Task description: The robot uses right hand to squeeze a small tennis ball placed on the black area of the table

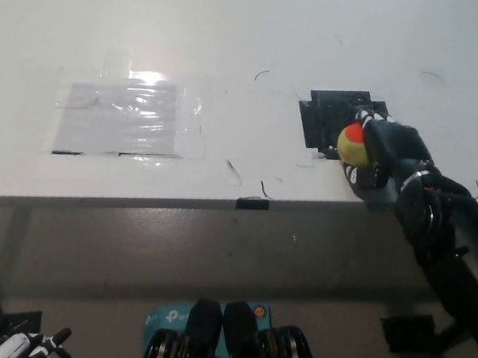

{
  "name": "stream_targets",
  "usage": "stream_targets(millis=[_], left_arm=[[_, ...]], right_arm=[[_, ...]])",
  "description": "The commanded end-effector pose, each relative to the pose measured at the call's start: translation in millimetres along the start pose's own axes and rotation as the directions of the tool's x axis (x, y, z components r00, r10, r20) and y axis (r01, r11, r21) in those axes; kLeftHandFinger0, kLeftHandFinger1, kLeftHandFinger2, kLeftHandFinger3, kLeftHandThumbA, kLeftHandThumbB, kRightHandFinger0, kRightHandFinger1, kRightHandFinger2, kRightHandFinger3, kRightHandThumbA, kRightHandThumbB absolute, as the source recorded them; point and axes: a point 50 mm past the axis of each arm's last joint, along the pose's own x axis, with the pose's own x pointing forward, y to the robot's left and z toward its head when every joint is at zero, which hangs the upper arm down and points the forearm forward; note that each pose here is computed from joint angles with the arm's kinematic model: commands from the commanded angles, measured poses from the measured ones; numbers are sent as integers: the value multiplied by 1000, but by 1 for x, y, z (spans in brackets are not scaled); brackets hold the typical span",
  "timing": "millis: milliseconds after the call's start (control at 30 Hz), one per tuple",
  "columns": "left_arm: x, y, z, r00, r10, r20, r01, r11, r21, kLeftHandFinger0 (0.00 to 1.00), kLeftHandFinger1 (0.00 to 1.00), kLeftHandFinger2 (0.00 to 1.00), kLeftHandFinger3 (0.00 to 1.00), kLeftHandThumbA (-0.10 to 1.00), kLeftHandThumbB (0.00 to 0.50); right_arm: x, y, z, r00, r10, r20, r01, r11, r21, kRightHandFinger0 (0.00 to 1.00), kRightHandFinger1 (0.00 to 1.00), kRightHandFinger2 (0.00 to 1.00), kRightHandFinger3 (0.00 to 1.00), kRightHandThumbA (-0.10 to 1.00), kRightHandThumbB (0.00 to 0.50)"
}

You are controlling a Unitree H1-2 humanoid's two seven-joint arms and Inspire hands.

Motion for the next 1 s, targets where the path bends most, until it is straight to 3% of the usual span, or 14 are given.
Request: stream_targets(millis=[0,133,233,300,600,700,733,967], left_arm=[[0,18,6,1000,13,20,-14,1000,26,231,196,418,525,1000,488],[-1,18,6,999,22,25,-23,999,28,181,150,372,498,1000,495],[-1,17,7,1000,24,17,-25,999,38,200,167,391,528,1000,492],[-1,18,7,1000,16,17,-16,999,37,257,218,435,559,1000,485],[-2,18,6,1000,20,22,-20,1000,20,216,177,388,479,1000,488],[-3,16,4,1000,15,24,-16,1000,24,231,195,441,554,1000,499],[-3,15,4,1000,16,23,-17,1000,25,226,185,424,519,1000,495],[-3,15,6,1000,15,21,-15,1000,25,246,208,443,521,1000,492]], right_arm=[[2,-30,0,999,-10,-33,10,1000,3,1000,1000,1000,1000,250,254],[-3,-24,2,1000,-6,-27,6,1000,-5,1000,1000,1000,1000,329,365],[-5,-23,4,1000,-22,-3,22,1000,-20,1000,1000,1000,1000,384,426],[-8,-24,8,999,-43,-3,43,998,-43,1000,1000,1000,1000,478,499],[-14,-37,19,997,-66,33,67,997,-23,1000,1000,1000,1000,600,500],[-17,-39,15,997,-70,34,71,997,-35,1000,1000,1000,1000,732,500],[-18,-38,13,997,-74,33,76,997,-32,1000,1000,1000,1000,758,500],[-20,-31,6,995,-102,-13,101,993,-64,1000,1000,1000,1000,1000,500]])
